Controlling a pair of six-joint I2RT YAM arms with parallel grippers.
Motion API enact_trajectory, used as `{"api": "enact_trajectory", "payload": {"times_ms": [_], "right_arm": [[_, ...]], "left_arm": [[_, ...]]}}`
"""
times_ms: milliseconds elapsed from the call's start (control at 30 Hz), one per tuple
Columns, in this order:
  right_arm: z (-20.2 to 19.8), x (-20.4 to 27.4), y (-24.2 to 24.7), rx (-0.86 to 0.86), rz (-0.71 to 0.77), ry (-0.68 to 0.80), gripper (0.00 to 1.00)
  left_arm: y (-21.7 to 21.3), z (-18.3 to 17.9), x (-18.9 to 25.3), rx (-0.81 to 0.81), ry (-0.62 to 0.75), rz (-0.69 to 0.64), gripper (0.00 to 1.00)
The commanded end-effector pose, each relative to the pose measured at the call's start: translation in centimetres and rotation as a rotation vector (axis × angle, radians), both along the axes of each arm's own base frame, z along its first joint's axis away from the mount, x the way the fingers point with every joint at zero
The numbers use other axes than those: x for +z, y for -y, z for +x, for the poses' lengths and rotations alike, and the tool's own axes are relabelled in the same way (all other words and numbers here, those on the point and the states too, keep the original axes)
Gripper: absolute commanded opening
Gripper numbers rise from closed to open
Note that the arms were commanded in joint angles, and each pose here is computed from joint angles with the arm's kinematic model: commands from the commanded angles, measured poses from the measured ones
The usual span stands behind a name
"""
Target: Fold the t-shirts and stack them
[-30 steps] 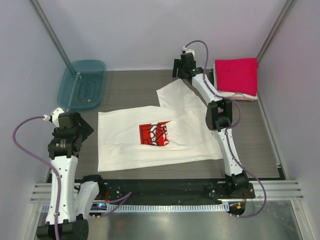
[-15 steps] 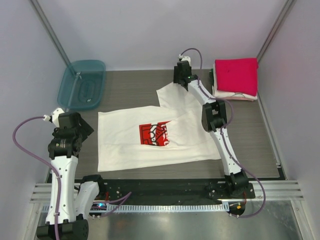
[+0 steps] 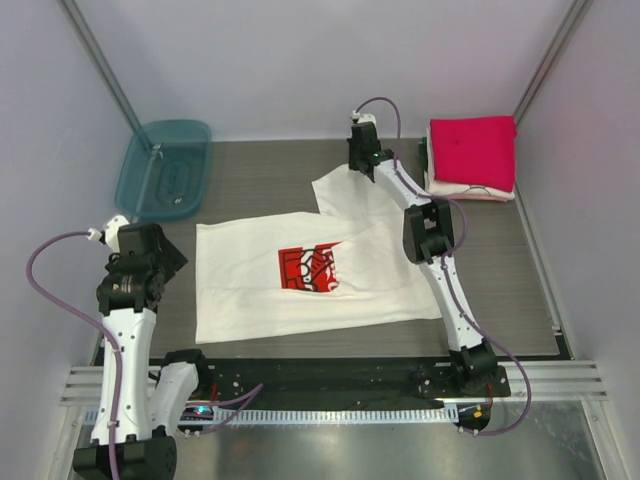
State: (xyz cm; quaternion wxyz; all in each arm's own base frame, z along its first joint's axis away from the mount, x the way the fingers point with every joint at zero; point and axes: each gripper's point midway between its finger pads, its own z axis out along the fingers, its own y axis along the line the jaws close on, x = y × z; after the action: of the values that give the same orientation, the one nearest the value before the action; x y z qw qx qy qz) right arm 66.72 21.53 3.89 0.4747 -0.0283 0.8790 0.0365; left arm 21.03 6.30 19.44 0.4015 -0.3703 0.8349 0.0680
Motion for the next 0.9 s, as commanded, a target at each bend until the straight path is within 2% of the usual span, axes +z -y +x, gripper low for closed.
{"api": "enact_trajectory", "payload": {"times_ms": [0, 200, 333, 367, 400, 433, 467, 500, 533, 633, 767, 833, 867], "right_arm": [[-1.4, 6.7, 0.3, 0.018, 0.000, 0.034, 0.01], [-4.5, 16.8, 5.6, -0.086, -0.004, 0.100, 0.01], [-8.1, 19.3, 8.5, -0.124, 0.012, 0.059, 0.01], [-8.9, 19.5, 8.7, -0.125, 0.010, 0.051, 0.01], [-10.1, 17.9, 9.2, -0.135, -0.011, 0.010, 0.01], [-11.2, 20.0, 9.7, -0.141, -0.006, 0.038, 0.01], [-11.9, 19.7, 10.1, -0.155, -0.013, 0.029, 0.01], [-13.0, 18.4, 10.9, -0.179, -0.025, -0.005, 0.01], [-13.7, 19.0, 11.0, -0.182, -0.010, -0.001, 0.01], [-15.2, 17.3, 10.4, -0.154, 0.029, -0.055, 0.01], [-16.4, 16.1, 10.1, -0.137, 0.043, -0.091, 0.01], [-16.5, 15.8, 10.0, -0.131, 0.047, -0.100, 0.01], [-16.6, 15.7, 9.8, -0.124, 0.049, -0.103, 0.01]], "left_arm": [[-0.3, 0.8, 0.2, -0.007, 0.008, 0.016, 0.74], [1.1, 2.9, -1.1, -0.083, -0.040, -0.055, 0.73], [2.4, 6.4, -1.7, -0.138, -0.028, -0.134, 0.73], [2.6, 7.6, -1.1, -0.146, -0.017, -0.149, 0.73], [2.8, 8.6, -2.3, -0.151, -0.064, -0.173, 0.70], [2.9, 9.7, -2.2, -0.157, -0.070, -0.187, 0.69], [3.2, 10.6, -2.2, -0.171, -0.075, -0.197, 0.69], [3.2, 12.2, -0.7, -0.184, -0.044, -0.192, 0.68], [3.1, 13.3, -1.9, -0.195, -0.093, -0.192, 0.68], [2.1, 16.2, -0.9, -0.176, -0.086, -0.150, 0.68], [2.7, 19.9, -4.2, -0.173, -0.160, -0.210, 0.66], [3.9, 21.7, -4.2, -0.201, -0.158, -0.190, 0.65], [4.3, 22.3, -5.7, -0.208, -0.194, -0.182, 0.65]]}}
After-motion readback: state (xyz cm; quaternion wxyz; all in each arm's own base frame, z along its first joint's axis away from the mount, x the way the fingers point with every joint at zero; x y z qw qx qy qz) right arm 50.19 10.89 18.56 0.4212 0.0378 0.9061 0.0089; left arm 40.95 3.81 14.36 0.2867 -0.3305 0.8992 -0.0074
